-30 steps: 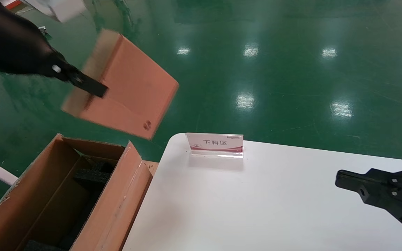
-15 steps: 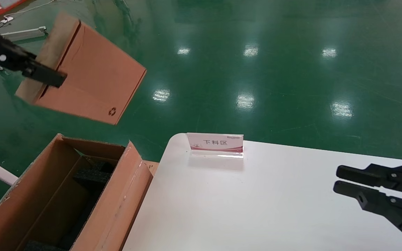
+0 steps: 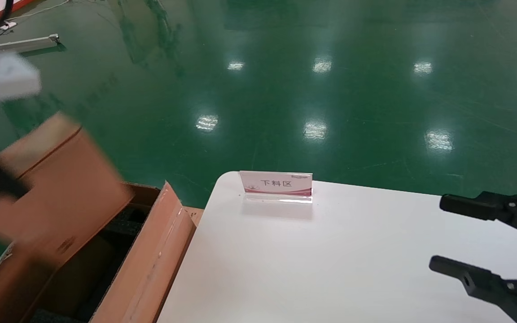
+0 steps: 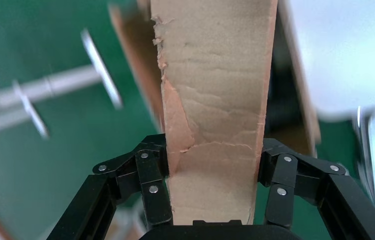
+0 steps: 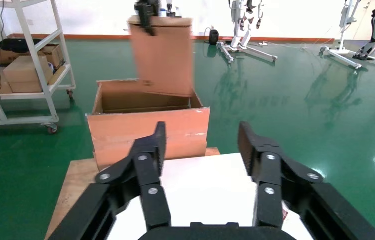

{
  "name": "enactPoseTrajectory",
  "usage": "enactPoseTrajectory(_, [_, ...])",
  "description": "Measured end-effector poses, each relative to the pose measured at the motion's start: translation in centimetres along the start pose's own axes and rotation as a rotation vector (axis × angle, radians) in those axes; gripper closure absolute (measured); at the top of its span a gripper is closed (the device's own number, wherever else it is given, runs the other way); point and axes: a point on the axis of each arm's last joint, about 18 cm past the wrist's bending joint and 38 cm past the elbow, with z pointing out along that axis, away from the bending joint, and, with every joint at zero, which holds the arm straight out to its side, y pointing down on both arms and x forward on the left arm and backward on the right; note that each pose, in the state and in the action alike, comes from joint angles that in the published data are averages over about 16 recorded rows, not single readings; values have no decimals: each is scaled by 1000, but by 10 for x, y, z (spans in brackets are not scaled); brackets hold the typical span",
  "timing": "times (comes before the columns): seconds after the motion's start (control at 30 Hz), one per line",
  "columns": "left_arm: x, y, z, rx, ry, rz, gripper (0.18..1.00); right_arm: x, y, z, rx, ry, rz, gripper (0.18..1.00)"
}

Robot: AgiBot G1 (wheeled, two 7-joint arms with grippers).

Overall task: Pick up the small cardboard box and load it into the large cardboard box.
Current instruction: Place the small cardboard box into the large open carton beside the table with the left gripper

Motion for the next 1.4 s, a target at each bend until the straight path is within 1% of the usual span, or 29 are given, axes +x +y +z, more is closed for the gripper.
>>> enactPoseTrajectory(0.17, [-10, 22, 1, -132, -5, -79, 836, 0, 0, 0, 0, 0, 0, 679])
enactPoseTrajectory(0.3, [-20, 34, 1, -180, -4, -140, 838, 0, 0, 0, 0, 0, 0, 539])
enactPoseTrajectory(0.47, [-31, 42, 2, -188, 3, -197, 840, 0, 0, 0, 0, 0, 0, 450])
enactPoseTrajectory(0.6, [-39, 44, 5, -167, 13, -226, 841, 0, 0, 0, 0, 0, 0, 379])
enactPoseTrajectory(0.7, [-45, 45, 9, -141, 21, -240, 842, 0, 0, 0, 0, 0, 0, 301])
enactPoseTrajectory(1.13, [-66, 49, 47, -24, 63, -276, 843, 0, 0, 0, 0, 0, 0, 193])
enactPoseTrajectory(1.4, [-70, 53, 73, 13, 87, -309, 844, 0, 0, 0, 0, 0, 0, 189])
